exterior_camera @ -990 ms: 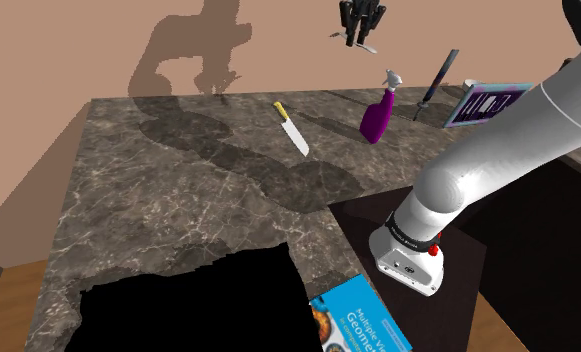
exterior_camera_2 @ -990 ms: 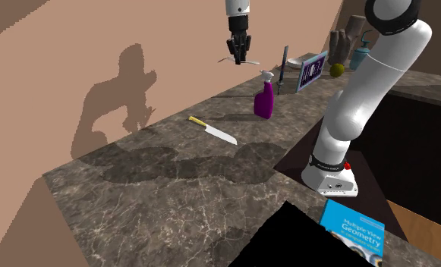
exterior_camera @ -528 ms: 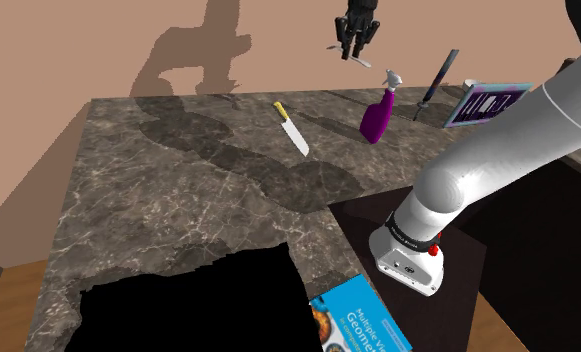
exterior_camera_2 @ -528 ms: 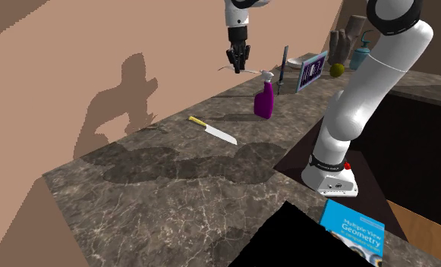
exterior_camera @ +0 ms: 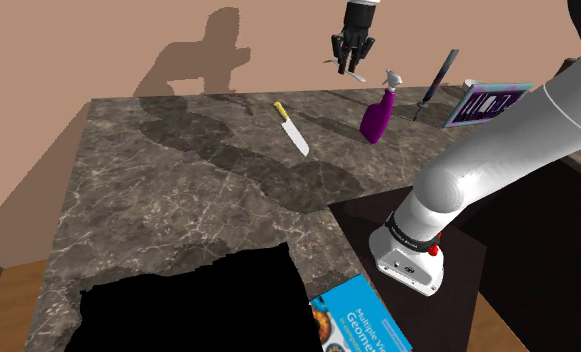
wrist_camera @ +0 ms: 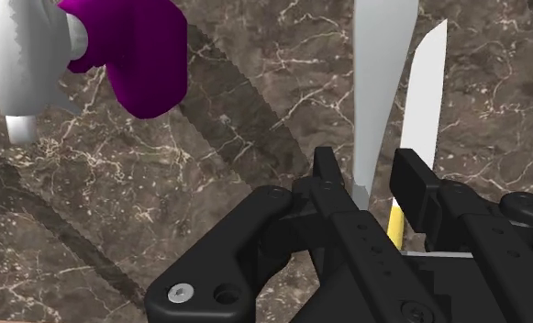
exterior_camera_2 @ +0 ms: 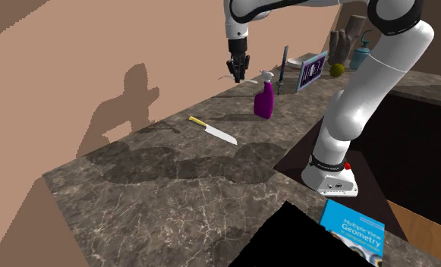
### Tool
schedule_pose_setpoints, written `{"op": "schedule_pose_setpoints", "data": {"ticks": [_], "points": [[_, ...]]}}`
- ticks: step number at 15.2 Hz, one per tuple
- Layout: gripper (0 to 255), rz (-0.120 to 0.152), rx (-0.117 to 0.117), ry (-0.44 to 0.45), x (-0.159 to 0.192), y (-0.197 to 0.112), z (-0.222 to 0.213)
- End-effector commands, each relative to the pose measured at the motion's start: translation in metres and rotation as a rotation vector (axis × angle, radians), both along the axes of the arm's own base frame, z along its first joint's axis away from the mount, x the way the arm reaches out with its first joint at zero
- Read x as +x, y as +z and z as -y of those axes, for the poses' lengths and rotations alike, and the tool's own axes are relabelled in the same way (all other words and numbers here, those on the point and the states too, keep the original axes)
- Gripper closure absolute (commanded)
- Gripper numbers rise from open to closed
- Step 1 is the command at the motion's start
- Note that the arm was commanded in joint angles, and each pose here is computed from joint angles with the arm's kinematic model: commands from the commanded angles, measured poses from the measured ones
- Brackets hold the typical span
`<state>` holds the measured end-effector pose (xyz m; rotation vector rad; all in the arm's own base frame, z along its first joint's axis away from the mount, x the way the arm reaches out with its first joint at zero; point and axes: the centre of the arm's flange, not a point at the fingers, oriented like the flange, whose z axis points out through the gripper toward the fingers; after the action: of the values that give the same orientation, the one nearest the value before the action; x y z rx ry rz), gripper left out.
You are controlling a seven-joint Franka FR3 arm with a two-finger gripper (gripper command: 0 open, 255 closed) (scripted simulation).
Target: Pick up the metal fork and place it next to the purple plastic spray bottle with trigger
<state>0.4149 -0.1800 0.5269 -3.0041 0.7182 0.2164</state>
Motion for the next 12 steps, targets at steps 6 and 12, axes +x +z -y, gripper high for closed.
{"op": "schedule_pose_setpoints", "data": {"ticks": [6,12], "points": [[255,0.001,0.0,0.0,0.001,-0.037,0.0],[255,0.001,0.0,0.0,0.001,-0.069,0.0]]}}
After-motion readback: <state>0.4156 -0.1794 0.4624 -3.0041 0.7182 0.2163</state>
